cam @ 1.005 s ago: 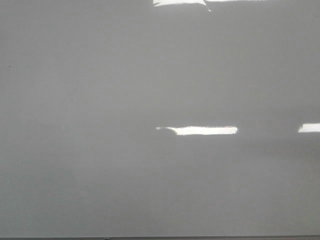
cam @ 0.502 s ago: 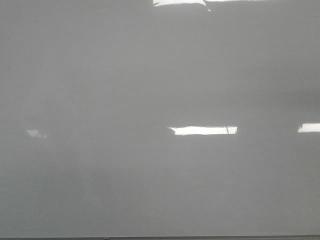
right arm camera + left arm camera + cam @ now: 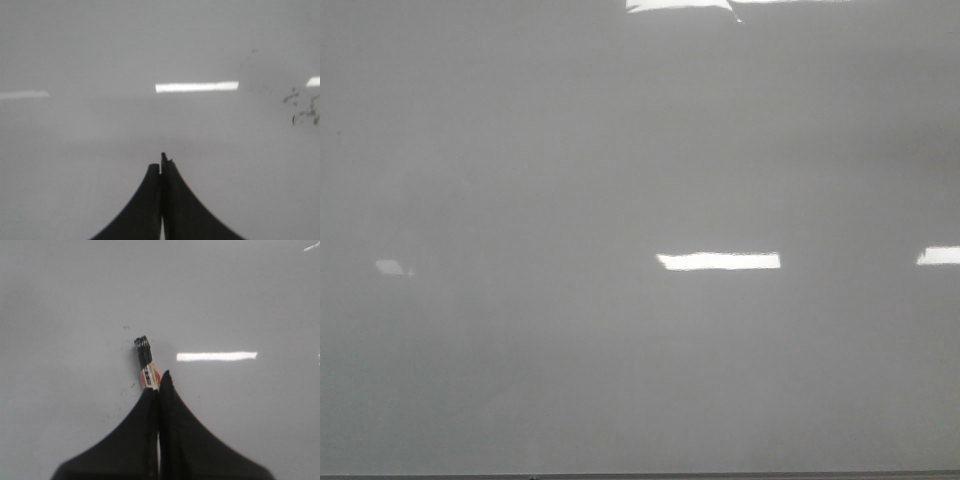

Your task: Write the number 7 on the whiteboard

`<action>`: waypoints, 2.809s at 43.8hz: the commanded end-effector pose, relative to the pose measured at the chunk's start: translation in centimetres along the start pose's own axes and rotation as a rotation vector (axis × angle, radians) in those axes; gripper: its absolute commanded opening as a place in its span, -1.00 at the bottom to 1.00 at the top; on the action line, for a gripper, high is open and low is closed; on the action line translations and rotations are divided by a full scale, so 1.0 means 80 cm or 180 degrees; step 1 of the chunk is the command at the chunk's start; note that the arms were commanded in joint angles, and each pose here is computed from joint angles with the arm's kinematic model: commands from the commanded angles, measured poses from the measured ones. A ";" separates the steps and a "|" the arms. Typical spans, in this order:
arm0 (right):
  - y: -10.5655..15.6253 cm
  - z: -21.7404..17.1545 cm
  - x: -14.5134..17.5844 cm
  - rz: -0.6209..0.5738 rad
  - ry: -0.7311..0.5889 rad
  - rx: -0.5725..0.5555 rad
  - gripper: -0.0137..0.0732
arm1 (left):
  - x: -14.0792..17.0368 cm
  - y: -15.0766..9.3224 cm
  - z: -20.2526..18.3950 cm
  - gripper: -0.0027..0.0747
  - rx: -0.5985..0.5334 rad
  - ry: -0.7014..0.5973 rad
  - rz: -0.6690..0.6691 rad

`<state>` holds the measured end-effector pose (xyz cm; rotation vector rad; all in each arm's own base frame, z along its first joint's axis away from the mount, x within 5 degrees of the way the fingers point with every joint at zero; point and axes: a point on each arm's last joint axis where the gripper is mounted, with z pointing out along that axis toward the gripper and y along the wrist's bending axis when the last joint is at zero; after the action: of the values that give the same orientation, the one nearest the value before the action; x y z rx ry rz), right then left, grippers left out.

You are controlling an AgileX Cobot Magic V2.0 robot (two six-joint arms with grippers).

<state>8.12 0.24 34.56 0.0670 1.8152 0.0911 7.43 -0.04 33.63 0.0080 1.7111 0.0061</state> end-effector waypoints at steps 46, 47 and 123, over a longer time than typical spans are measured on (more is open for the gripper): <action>0.013 0.043 0.001 -0.0343 0.0543 -0.0254 0.56 | 0.013 0.000 0.058 0.62 0.0031 0.0904 0.0012; 0.013 0.043 0.000 -0.0341 0.0514 -0.0255 0.56 | 0.012 0.000 0.060 0.65 0.0029 0.0928 0.0020; 0.013 0.044 -0.004 -0.0337 0.0402 -0.0259 0.56 | 0.029 0.006 0.307 -0.47 -0.0008 0.1557 -0.0017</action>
<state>11.28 1.35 32.52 -0.0861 2.0319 0.1069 31.03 0.53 25.47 0.0068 2.3318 0.0100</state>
